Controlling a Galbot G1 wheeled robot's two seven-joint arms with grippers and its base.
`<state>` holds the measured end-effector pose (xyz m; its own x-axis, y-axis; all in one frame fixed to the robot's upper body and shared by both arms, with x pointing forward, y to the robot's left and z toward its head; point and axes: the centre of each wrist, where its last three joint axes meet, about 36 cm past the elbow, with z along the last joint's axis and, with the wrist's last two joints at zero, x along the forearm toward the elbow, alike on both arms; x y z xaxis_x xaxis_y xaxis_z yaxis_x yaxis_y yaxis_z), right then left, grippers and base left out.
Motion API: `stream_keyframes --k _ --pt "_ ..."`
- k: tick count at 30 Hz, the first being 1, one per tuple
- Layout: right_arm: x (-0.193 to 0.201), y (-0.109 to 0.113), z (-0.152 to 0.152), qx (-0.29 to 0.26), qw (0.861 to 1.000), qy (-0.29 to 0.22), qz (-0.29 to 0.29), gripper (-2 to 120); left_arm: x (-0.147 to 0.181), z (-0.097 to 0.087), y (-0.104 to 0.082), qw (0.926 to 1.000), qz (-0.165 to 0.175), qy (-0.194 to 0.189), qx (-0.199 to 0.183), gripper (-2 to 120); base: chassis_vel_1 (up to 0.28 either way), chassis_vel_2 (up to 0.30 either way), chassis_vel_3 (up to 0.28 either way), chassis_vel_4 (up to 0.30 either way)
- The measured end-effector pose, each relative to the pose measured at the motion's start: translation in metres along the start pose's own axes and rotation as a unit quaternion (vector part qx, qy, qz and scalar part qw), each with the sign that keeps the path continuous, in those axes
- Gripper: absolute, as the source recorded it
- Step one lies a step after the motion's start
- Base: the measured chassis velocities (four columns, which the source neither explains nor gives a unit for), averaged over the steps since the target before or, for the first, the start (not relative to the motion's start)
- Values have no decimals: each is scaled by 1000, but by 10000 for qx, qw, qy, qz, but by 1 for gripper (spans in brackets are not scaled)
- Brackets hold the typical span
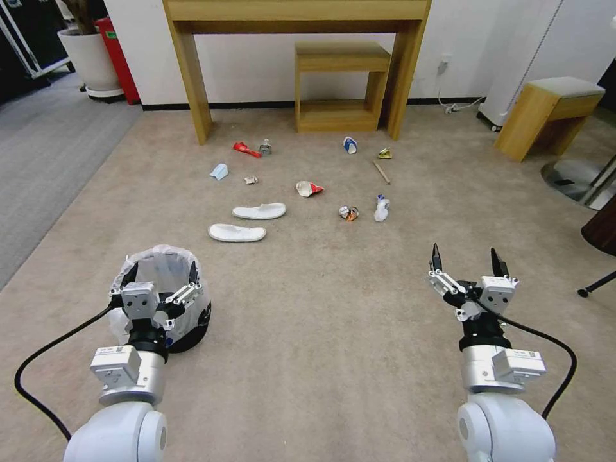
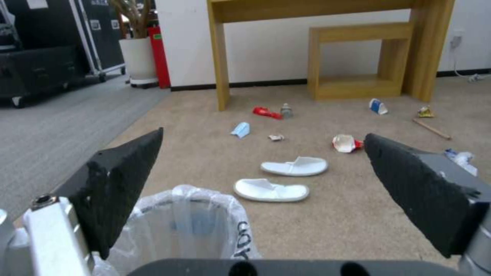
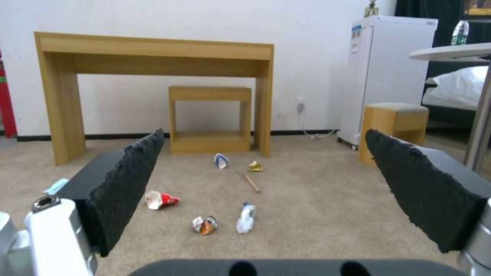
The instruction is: Pick up the trash bin and place the garbage on the floor into it.
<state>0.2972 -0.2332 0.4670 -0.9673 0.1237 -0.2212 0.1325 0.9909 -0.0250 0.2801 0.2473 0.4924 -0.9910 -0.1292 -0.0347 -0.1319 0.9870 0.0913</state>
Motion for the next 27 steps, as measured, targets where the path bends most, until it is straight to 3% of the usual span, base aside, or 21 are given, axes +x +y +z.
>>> stream_keyframes --k 27 --pt "-3 -7 -1 -21 9999 -101 91 100 -1 3 2 10000 -19 50 22 100 0 0 0 0"
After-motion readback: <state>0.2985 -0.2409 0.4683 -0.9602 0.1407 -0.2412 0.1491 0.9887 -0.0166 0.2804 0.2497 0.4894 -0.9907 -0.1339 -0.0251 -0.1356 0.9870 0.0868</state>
